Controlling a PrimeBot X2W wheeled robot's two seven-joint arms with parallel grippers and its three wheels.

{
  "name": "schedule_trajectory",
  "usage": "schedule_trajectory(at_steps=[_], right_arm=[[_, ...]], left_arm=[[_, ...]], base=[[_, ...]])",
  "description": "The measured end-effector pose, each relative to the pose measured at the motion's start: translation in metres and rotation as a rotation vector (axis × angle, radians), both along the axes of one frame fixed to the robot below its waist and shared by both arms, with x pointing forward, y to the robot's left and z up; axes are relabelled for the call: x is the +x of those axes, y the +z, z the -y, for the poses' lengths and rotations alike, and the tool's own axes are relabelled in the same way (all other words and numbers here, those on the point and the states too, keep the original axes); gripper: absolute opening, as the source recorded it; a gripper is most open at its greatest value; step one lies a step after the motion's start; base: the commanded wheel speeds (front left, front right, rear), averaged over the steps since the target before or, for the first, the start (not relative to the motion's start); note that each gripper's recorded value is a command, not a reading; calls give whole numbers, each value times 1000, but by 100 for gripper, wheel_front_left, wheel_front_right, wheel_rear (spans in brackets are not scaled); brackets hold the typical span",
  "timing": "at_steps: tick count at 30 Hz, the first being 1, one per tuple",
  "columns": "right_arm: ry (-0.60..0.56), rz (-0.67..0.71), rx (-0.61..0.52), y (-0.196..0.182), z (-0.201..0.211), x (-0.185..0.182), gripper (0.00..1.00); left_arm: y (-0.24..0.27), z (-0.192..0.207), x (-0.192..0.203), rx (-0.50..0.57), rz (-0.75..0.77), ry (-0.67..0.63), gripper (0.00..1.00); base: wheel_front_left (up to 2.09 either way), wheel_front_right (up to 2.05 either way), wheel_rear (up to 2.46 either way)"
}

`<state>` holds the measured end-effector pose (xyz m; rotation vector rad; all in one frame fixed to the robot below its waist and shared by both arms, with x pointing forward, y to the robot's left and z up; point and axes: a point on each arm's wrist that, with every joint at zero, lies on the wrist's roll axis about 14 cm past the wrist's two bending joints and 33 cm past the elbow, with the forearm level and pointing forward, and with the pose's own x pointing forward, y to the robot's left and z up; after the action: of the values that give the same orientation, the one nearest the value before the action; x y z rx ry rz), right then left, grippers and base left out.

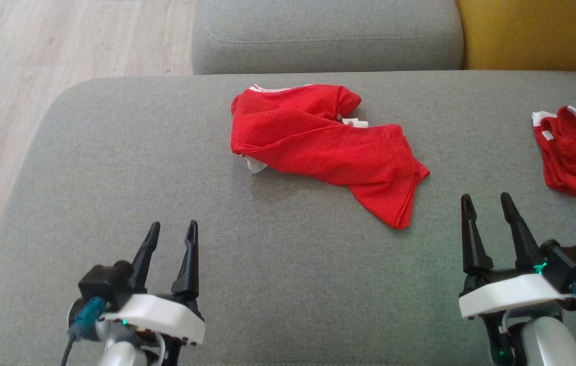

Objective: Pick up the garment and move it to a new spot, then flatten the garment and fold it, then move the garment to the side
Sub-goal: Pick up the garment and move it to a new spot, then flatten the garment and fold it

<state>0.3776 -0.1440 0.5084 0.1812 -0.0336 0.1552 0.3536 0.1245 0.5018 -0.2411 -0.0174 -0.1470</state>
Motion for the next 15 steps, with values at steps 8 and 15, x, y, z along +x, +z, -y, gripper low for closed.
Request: schedule_trajectory(at_steps=[8,15], right_arm=[[14,-8,0,-3,-5,0,100],[16,-21,-1,-7,-6,1,100]], left_arm=[[-3,-8,-5,-4,-9,30,100],[-4,-7,-5,-4,-7,25,100]], base=[[0,0,0],[0,0,0]])
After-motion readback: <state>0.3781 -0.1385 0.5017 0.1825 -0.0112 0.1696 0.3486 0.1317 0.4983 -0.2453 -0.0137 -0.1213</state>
